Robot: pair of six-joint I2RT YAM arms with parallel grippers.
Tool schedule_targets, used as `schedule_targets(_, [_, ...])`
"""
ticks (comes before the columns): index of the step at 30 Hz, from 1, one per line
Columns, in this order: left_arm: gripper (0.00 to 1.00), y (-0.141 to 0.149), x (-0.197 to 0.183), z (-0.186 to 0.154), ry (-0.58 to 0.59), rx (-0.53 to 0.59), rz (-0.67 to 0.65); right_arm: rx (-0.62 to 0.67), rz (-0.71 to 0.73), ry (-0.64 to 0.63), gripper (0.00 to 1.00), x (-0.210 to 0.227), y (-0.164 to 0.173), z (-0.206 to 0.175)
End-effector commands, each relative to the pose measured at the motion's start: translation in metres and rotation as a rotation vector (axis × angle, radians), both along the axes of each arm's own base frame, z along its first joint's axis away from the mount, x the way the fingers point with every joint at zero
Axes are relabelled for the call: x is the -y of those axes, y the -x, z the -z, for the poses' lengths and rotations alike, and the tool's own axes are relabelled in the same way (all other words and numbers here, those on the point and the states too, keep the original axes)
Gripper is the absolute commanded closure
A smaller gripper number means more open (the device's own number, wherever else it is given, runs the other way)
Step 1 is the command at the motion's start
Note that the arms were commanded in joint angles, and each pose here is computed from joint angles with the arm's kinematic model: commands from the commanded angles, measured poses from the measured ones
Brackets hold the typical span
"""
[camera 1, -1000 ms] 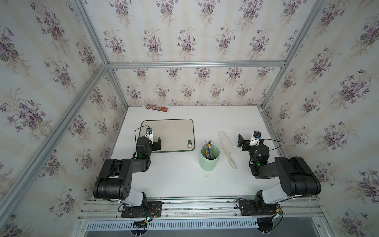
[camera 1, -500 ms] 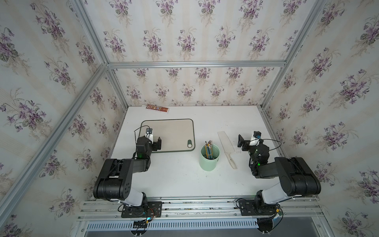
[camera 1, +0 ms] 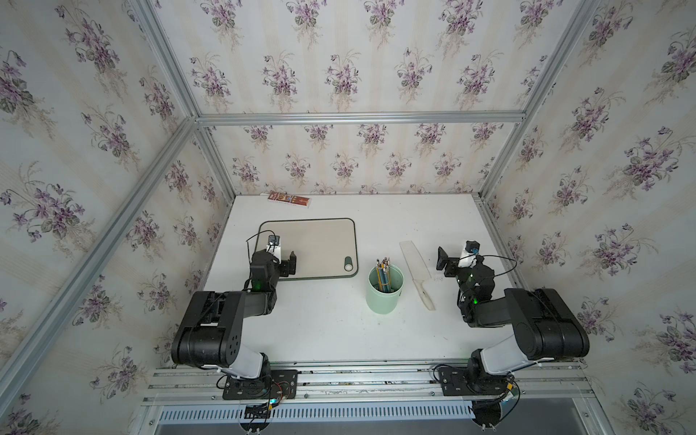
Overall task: Align the knife with the edge of the cutting board
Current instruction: Move the distractor to the center of the board.
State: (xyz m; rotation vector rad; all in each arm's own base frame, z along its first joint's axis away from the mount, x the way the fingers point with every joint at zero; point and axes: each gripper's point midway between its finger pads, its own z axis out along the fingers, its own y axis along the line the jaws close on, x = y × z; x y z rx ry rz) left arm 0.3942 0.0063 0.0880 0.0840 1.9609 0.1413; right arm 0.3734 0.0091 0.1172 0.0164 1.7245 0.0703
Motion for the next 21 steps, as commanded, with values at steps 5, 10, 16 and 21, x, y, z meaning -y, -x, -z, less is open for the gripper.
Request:
schedule_targets(5, [0.01,0.029,-0.004,-0.098,0.015,0.132,-0.209,0.07,0.119,-0.024,0.0,0.018,0.005,-0.032])
schedule_targets(10, [0.01,0.059,0.007,-0.082,0.361,-0.092,-0.281,0.262,0.277,-0.355,0.0,0.042,0.034,-0.106])
schedule_targets(16, [0.01,0.087,0.065,-0.057,0.613,-0.345,-0.069,0.124,-0.029,-0.578,0.01,-0.01,0.049,-0.099])
schedule_targets(21, [0.01,0.12,0.094,-0.056,0.683,-0.425,0.073,-0.165,-0.182,-0.647,0.06,-0.051,0.063,-0.057])
